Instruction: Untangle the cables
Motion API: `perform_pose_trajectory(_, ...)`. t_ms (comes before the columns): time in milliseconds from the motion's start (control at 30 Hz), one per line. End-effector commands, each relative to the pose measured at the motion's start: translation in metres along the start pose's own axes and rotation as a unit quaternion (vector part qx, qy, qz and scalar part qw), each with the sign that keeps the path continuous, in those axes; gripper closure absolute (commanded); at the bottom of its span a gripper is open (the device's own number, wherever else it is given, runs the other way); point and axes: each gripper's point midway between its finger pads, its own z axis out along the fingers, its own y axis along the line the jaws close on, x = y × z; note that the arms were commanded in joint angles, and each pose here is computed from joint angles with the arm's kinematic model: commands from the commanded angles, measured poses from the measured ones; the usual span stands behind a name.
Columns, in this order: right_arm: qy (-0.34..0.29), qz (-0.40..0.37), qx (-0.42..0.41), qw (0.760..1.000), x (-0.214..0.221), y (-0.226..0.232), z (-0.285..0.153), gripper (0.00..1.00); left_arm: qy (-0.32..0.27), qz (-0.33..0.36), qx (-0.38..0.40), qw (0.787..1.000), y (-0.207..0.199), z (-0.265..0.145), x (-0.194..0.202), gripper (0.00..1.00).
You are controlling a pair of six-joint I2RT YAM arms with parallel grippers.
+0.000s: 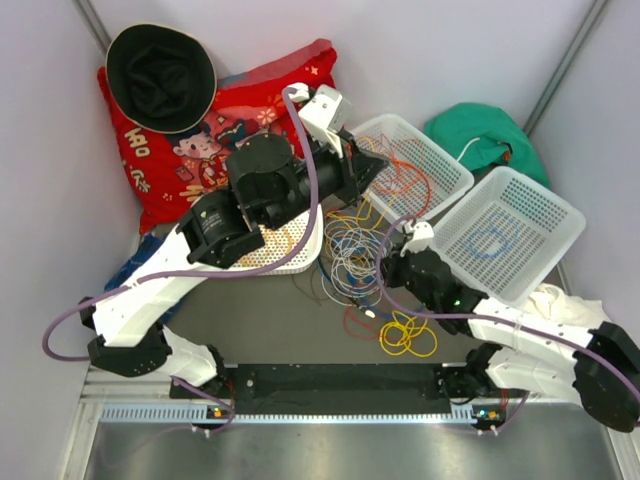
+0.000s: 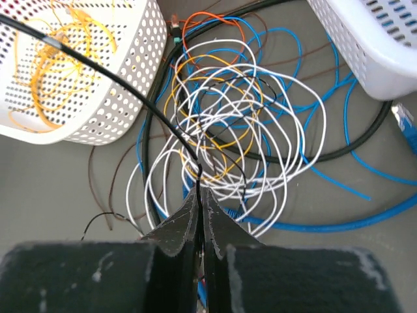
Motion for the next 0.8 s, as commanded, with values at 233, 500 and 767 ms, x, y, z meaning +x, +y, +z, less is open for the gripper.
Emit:
perform_pose_trajectory(233, 0.068, 0.084, 0.058, 0.992, 0.074, -0.043, -0.031, 1.00, -0.141, 0.070, -0.078, 0.984, 0.024, -0.030, -0.095, 1.00)
perform_pose_trajectory(500, 0.082, 0.087, 0.053, 0.991, 0.080, -0.042, -0.035, 0.67, -0.142, 0.094, -0.125, 0.977, 0.042, -0.036, -0.099, 1.00)
perform_pose_trajectory(767, 0.084, 0.049, 0.054, 0.994, 0.001, -0.012, -0.047, 0.26, -0.041, 0.097, -0.235, 0.966, 0.101, -0.013, -0.037, 1.00)
